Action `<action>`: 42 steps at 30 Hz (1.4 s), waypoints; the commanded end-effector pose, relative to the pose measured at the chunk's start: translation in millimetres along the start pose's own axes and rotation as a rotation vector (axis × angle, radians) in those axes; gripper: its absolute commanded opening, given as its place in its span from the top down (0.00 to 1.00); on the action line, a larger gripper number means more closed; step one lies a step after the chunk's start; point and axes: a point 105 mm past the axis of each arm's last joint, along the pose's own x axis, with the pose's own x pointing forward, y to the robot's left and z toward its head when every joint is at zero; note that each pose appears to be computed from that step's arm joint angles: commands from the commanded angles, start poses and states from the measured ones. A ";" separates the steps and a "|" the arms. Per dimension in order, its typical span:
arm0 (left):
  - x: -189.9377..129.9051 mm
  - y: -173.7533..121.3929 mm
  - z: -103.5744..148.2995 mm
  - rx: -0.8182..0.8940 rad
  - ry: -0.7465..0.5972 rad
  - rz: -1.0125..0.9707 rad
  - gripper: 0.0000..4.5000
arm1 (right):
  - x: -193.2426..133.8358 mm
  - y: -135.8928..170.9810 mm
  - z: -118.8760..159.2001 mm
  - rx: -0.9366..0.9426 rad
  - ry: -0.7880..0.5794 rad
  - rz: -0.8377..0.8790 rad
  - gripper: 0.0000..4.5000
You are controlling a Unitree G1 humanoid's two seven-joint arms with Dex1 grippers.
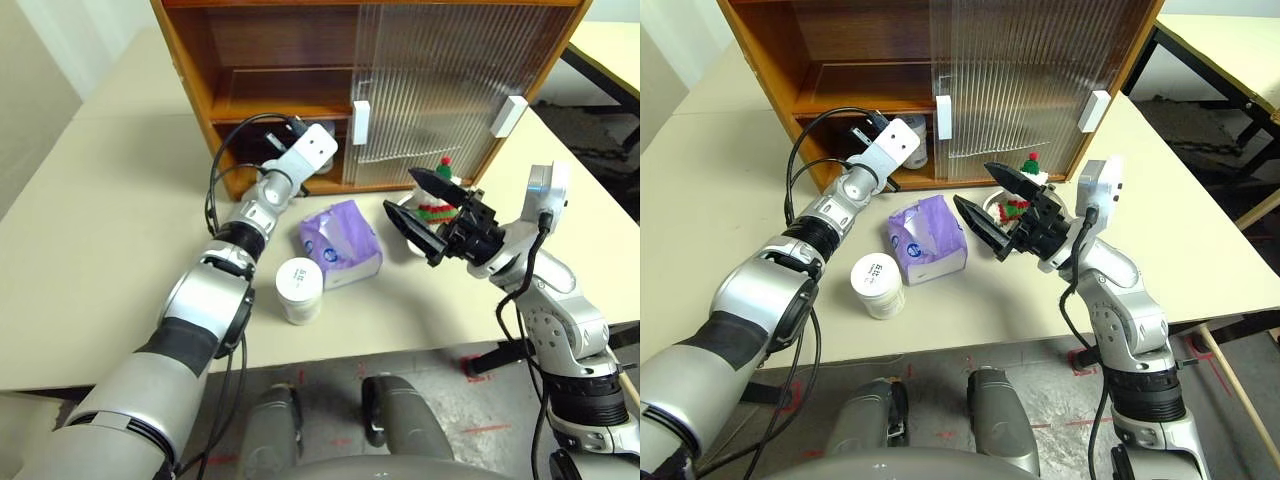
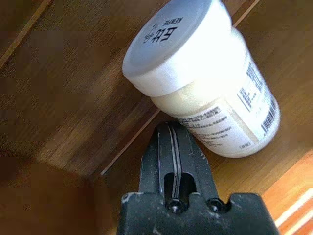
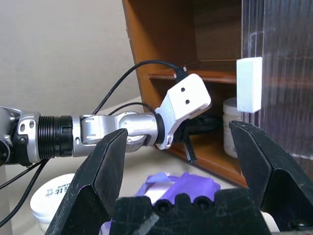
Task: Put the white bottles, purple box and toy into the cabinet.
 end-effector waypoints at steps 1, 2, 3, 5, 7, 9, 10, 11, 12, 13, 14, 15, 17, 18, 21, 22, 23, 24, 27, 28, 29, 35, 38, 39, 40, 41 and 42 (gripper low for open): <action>2.3 -3.6 10.3 0.020 -0.025 -0.025 0.99 | -3.0 -0.7 5.2 -0.022 -0.020 -0.004 0.00; 2.4 -4.7 11.1 0.017 -0.026 -0.028 0.99 | -3.5 -0.8 5.1 -0.023 -0.020 -0.004 0.00; 2.5 -6.0 11.8 0.012 -0.028 -0.032 0.99 | -3.8 -0.9 5.2 -0.024 -0.020 -0.005 0.00; 2.7 -8.0 13.4 0.008 -0.033 -0.039 0.99 | -4.0 -1.1 5.5 -0.025 -0.020 -0.005 0.00; 2.7 -8.6 13.7 0.005 -0.034 -0.041 0.99 | -3.8 -1.1 5.7 -0.026 -0.019 -0.005 0.00; 2.1 -6.7 11.8 0.001 -0.033 -0.039 0.99 | -3.3 -0.9 5.8 -0.025 -0.019 -0.004 0.00; 1.7 -4.9 9.9 -0.002 -0.031 -0.037 0.99 | -3.1 -0.8 5.6 -0.024 -0.019 -0.004 0.00; 0.8 -2.2 5.9 -0.009 -0.024 -0.034 0.99 | -2.9 -0.8 5.3 -0.023 -0.018 -0.003 0.00; 0.0 -0.2 2.8 -0.019 -0.020 -0.033 0.99 | -2.9 -0.9 5.0 -0.022 -0.018 -0.003 0.00; -1.1 2.0 -0.9 -0.032 -0.016 -0.033 0.99 | -2.9 -1.2 4.5 -0.021 -0.017 -0.002 0.00; -2.2 4.0 -3.9 -0.044 -0.015 -0.034 0.99 | -2.9 -1.6 4.2 -0.020 -0.016 -0.002 0.00; -3.8 6.1 -7.3 -0.057 -0.017 -0.039 0.99 | -2.9 -2.2 3.9 -0.020 -0.014 -0.001 0.00; -9.0 7.8 -15.7 -0.082 -0.027 -0.072 0.95 | -3.5 -4.6 2.9 -0.019 -0.009 0.001 0.00; -13.4 7.6 -21.7 -0.095 -0.033 -0.102 0.91 | -4.4 -6.9 1.9 -0.020 -0.003 0.001 0.00; -24.8 13.3 -34.6 -0.189 -0.034 -0.120 0.70 | -6.5 -12.8 0.0 -0.022 0.008 0.003 0.00; -30.2 17.7 -38.6 -0.214 -0.040 -0.121 0.61 | -7.3 -15.0 -0.7 -0.023 0.011 0.003 0.00; -34.3 20.4 -40.7 -0.228 -0.044 -0.125 0.52 | -7.9 -16.7 -1.2 -0.023 0.013 0.004 0.00; -38.2 22.3 -41.6 -0.236 -0.051 -0.131 0.44 | -8.6 -18.3 -1.7 -0.024 0.015 0.004 0.00; -60.0 28.3 -42.7 -0.327 -0.109 -0.195 0.19 | -13.6 -25.9 -5.2 -0.022 0.023 -0.003 0.00; -68.5 34.0 -44.0 -0.378 -0.122 -0.199 0.09 | -16.4 -28.9 -5.9 -0.021 0.026 -0.004 0.00; -74.2 37.8 -44.7 -0.411 -0.127 -0.199 0.02 | -18.2 -30.6 -6.2 -0.020 0.026 -0.004 0.00; -125.6 41.8 -56.4 -0.515 -0.200 -0.330 0.01 | -37.9 -43.8 -12.5 -0.011 0.066 0.030 0.00; -146.4 35.8 -61.0 -0.555 -0.212 -0.415 0.01 | -42.5 -43.8 -11.3 -0.001 0.071 0.069 0.00; -151.8 36.0 -62.8 -0.560 -0.214 -0.429 0.01 | -44.0 -44.6 -10.7 0.000 0.073 0.077 0.00; -156.5 36.7 -65.0 -0.562 -0.214 -0.436 0.01 | -45.8 -45.2 -11.3 -0.002 0.082 0.083 0.00; -163.3 36.9 -69.2 -0.569 -0.213 -0.451 0.01 | -49.5 -45.1 -14.5 -0.005 0.103 0.094 0.00; -170.1 36.4 -74.0 -0.577 -0.205 -0.468 0.01 | -53.4 -44.6 -17.4 -0.008 0.121 0.108 0.00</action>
